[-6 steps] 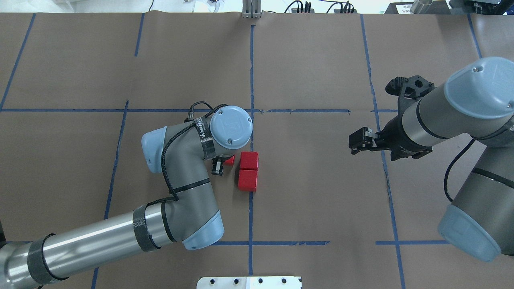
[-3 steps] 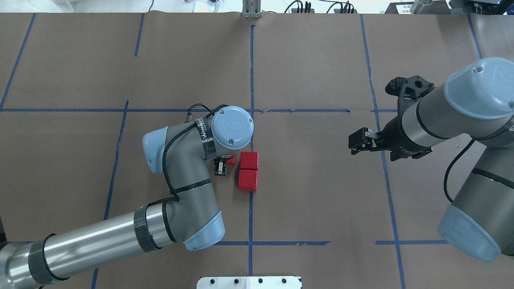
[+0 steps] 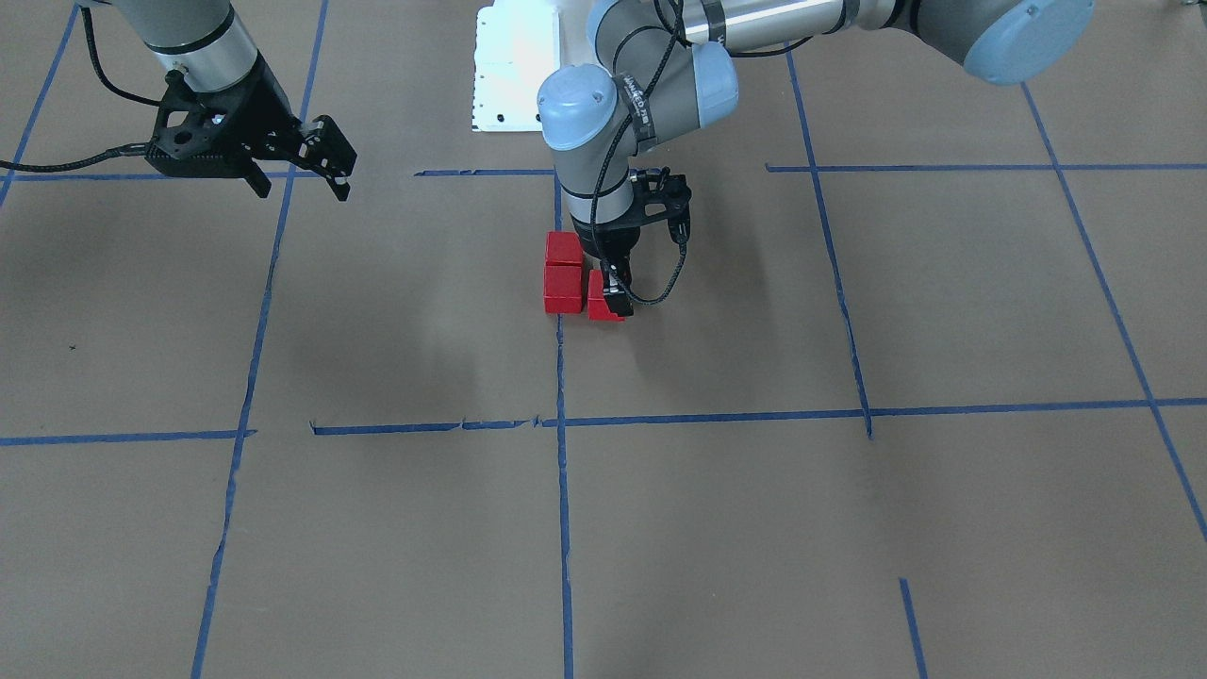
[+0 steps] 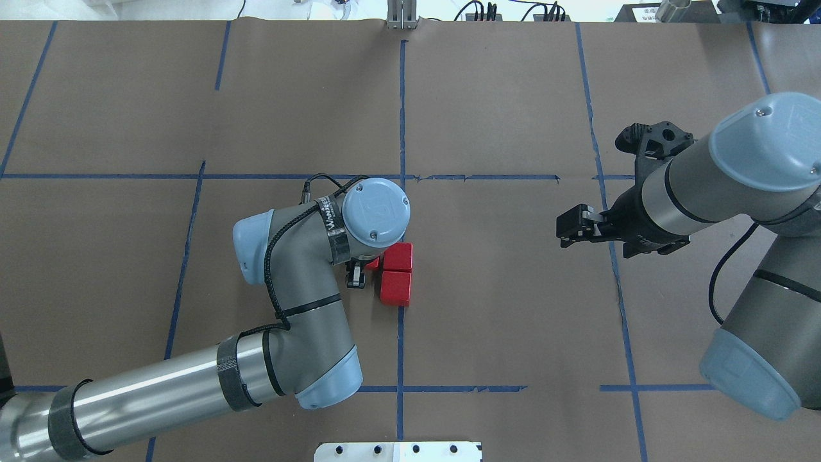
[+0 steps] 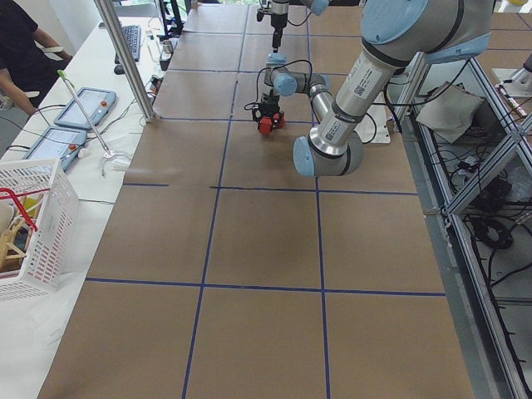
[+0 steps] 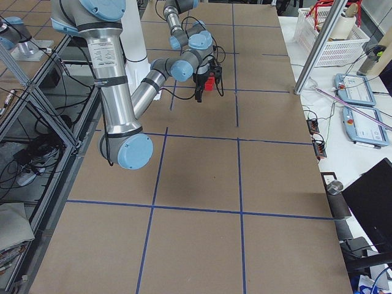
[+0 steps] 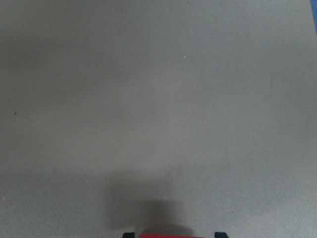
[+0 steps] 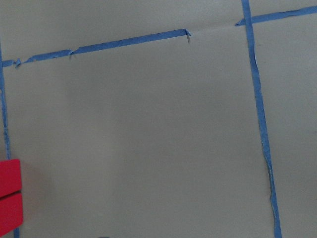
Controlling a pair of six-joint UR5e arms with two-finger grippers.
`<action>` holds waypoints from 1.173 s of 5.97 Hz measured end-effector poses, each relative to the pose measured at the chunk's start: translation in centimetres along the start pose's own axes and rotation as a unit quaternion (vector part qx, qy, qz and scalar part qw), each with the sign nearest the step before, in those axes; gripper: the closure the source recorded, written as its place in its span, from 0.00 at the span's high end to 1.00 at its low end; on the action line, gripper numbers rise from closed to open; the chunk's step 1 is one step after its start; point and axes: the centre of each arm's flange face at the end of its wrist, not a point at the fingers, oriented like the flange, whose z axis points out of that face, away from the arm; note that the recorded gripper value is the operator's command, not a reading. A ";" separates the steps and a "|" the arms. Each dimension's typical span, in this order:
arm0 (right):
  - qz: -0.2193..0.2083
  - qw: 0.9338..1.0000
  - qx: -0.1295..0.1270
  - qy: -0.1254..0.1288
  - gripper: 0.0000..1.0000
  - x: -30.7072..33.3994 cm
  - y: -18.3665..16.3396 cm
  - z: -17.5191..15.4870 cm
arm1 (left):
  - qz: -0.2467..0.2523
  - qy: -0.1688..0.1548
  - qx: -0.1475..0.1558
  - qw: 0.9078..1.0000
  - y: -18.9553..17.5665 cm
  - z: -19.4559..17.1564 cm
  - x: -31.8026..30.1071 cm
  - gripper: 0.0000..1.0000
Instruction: Form red blocks into L shape at center
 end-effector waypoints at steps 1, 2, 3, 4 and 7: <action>0.000 1.000 0.000 -0.001 1.00 0.0 0.0 -0.1 | 0.000 -0.002 0.003 1.000 0.1 0.0 -0.2 0.01; 0.000 1.000 -0.001 -0.001 1.00 0.0 0.1 -0.1 | -0.003 -0.003 0.005 1.000 0.1 0.1 -0.2 0.03; 0.000 1.000 0.000 -0.001 1.00 0.0 0.1 -0.1 | -0.007 -0.003 0.005 1.000 0.2 0.0 -0.2 0.07; 0.001 1.000 0.000 -0.001 1.00 0.0 0.1 -0.1 | -0.008 -0.003 0.003 1.000 0.4 -0.3 -0.2 0.11; 0.001 1.000 0.000 0.000 1.00 0.0 0.0 0.0 | -0.007 -0.001 0.000 1.000 0.6 -0.6 -0.1 1.00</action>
